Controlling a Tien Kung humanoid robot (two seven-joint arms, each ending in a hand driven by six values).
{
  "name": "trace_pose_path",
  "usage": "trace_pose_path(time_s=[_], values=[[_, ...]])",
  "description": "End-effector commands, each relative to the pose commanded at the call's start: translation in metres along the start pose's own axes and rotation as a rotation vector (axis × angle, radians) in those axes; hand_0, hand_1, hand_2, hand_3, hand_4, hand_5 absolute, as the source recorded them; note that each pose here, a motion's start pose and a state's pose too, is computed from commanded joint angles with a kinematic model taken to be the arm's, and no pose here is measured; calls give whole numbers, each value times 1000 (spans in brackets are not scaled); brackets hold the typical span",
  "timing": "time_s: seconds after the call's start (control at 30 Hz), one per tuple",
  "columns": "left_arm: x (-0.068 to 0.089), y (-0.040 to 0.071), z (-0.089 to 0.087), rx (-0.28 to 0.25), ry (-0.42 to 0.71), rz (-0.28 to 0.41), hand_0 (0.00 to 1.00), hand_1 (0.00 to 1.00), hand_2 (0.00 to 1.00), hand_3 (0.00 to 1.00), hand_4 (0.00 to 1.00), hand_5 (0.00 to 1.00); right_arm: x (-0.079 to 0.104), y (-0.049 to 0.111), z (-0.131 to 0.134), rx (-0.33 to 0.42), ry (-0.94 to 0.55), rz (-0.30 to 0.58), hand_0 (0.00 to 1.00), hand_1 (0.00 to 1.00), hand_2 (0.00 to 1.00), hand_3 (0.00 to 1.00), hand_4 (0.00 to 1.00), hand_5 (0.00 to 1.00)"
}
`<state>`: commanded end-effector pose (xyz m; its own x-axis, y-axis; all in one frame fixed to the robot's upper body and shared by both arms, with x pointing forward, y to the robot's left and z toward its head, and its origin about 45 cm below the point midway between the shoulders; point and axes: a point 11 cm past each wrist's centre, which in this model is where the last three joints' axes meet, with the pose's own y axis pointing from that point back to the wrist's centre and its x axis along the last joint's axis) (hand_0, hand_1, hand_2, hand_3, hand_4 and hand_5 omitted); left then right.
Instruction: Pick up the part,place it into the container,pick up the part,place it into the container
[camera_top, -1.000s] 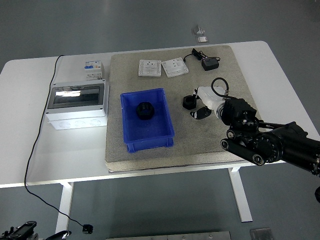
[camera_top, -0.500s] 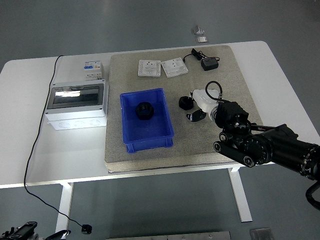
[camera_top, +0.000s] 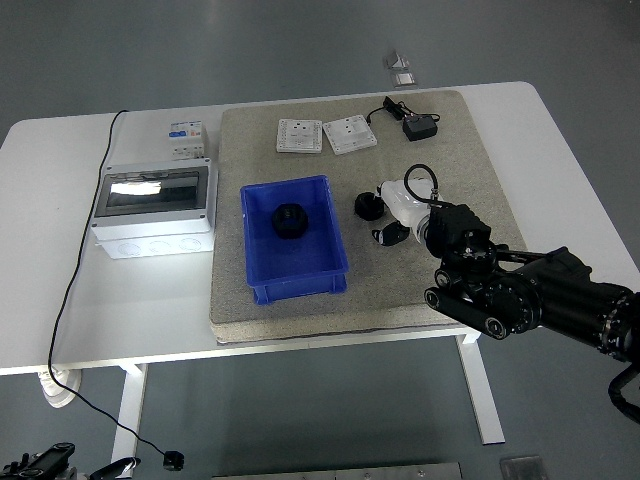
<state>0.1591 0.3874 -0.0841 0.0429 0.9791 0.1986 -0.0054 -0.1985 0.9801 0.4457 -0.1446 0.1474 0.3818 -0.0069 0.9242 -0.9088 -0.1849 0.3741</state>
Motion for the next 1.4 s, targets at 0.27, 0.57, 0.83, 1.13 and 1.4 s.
trace_pose_path(time_s=[0.27, 0.57, 0.83, 1.13, 1.4], values=[[2, -1, -3, -2, 9, 5, 672, 681, 714, 622, 816, 646, 8, 9, 20, -11, 49, 30, 845, 680, 696, 643, 725, 279], [1, -2, -5, -3, 17, 6, 670, 680, 713, 618, 812, 641, 11, 20, 39, -9, 34, 63, 846, 680, 696, 644, 718, 278], [0, -1, -2, -2, 1, 5, 669, 678, 710, 613, 806, 637, 18, 8, 12, 39, -58, 90, 851, 728, 810, 834, 727, 268], [-2, -1, -2, -10, 5, 3, 668, 676, 709, 610, 799, 629, 4, -6, -13, 46, -56, 8, 938, 922, 965, 998, 728, 260], [-1, -1, -1, -16, 12, 6, 668, 676, 709, 609, 797, 624, 13, -12, -4, 15, -34, -45, 963, 941, 968, 998, 721, 257]])
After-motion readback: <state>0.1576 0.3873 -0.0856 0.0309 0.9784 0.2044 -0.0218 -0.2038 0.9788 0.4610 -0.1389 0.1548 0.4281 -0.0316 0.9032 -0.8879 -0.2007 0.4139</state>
